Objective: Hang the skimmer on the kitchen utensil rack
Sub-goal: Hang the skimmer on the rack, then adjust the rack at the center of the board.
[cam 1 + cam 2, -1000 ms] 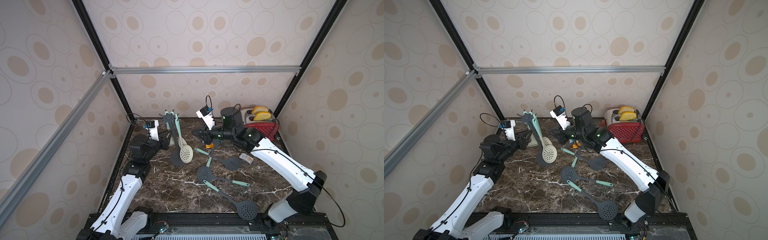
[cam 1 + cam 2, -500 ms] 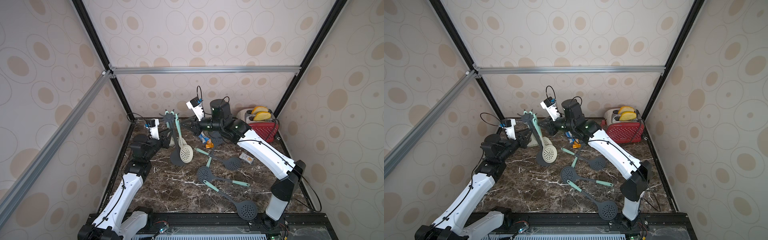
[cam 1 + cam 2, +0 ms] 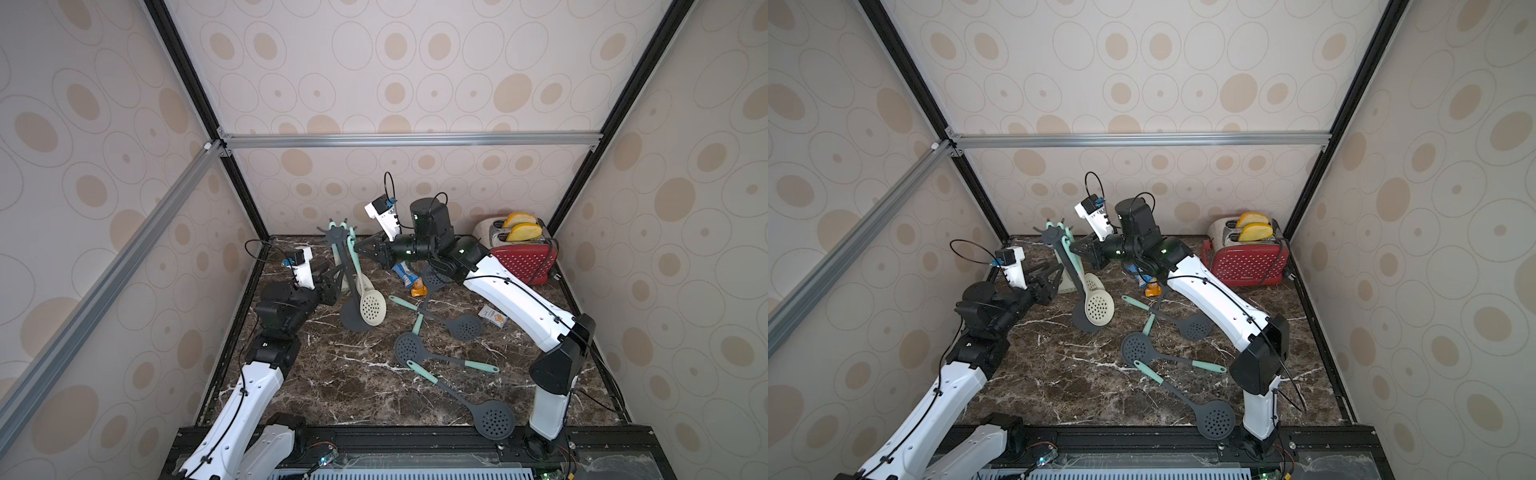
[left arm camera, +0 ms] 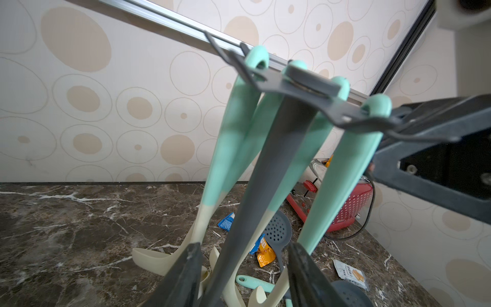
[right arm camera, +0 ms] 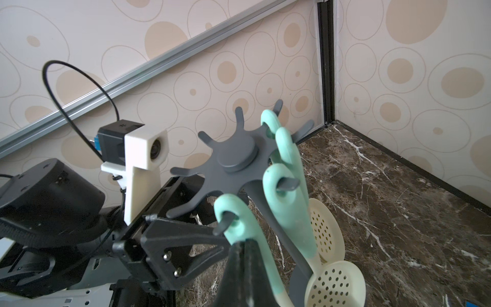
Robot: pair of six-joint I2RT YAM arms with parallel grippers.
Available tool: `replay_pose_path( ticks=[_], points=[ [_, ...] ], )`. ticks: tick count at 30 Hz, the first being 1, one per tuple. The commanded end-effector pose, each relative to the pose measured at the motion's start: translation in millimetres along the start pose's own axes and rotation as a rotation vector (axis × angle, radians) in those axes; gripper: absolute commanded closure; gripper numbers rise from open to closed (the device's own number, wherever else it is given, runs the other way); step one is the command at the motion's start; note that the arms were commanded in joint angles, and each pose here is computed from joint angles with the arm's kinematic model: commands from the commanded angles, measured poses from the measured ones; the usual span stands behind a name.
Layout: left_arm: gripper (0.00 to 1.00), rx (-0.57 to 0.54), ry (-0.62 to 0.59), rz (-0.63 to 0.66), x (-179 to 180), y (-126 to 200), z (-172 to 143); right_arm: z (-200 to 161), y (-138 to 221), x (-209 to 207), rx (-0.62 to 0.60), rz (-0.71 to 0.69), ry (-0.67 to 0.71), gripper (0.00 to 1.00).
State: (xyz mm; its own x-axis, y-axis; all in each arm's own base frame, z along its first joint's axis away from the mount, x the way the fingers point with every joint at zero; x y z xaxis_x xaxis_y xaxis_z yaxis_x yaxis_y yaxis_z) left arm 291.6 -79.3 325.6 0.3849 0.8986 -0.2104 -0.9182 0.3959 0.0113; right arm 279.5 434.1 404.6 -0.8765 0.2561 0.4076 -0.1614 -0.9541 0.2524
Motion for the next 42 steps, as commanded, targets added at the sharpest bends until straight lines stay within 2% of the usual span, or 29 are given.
replay_pose_path(
  ticks=[1, 6, 13, 20, 36, 42],
  points=[
    [0.5, -0.034, -0.004, 0.035, 6.0, 0.8, 1.2, -3.4, 9.8, 5.8, 0.008, -0.024, 0.015, 1.0],
    [0.56, -0.053, 0.024, -0.052, 1.0, -12.8, -8.1, -17.6, 36.3, 9.7, 0.018, -0.078, 0.052, 1.0],
    [0.56, -0.033, 0.046, -0.125, -1.1, -33.0, -20.3, -43.9, 85.3, 10.0, 0.031, -0.201, 0.108, 1.0],
    [0.56, 0.018, 0.013, -0.126, 3.1, -48.4, -29.1, -65.8, 120.3, 8.5, 0.037, -0.277, 0.11, 1.0],
    [0.52, 0.122, -0.014, -0.118, 17.3, -79.2, -64.2, -95.6, 146.3, 2.8, 0.06, -0.339, 0.077, 1.0],
    [0.6, 0.147, -0.014, -0.129, 18.4, -85.5, -71.2, -102.5, 151.7, 0.2, 0.068, -0.356, 0.066, 1.0]
  ],
)
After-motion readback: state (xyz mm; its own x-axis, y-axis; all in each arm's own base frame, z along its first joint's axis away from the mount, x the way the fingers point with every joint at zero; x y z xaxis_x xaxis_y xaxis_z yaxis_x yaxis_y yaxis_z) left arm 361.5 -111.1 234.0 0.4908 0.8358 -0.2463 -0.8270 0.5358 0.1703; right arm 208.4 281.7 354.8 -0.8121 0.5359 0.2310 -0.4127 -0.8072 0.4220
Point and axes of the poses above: each gripper's point midway between its finger pads, its own y axis back along the fingers, its own x axis along the line the jaws close on, z = x × y, the point moved 4 cm from there along y, back along the fingers, and after that the axes turned 6 degrees about -y, right-handed, at the moved point
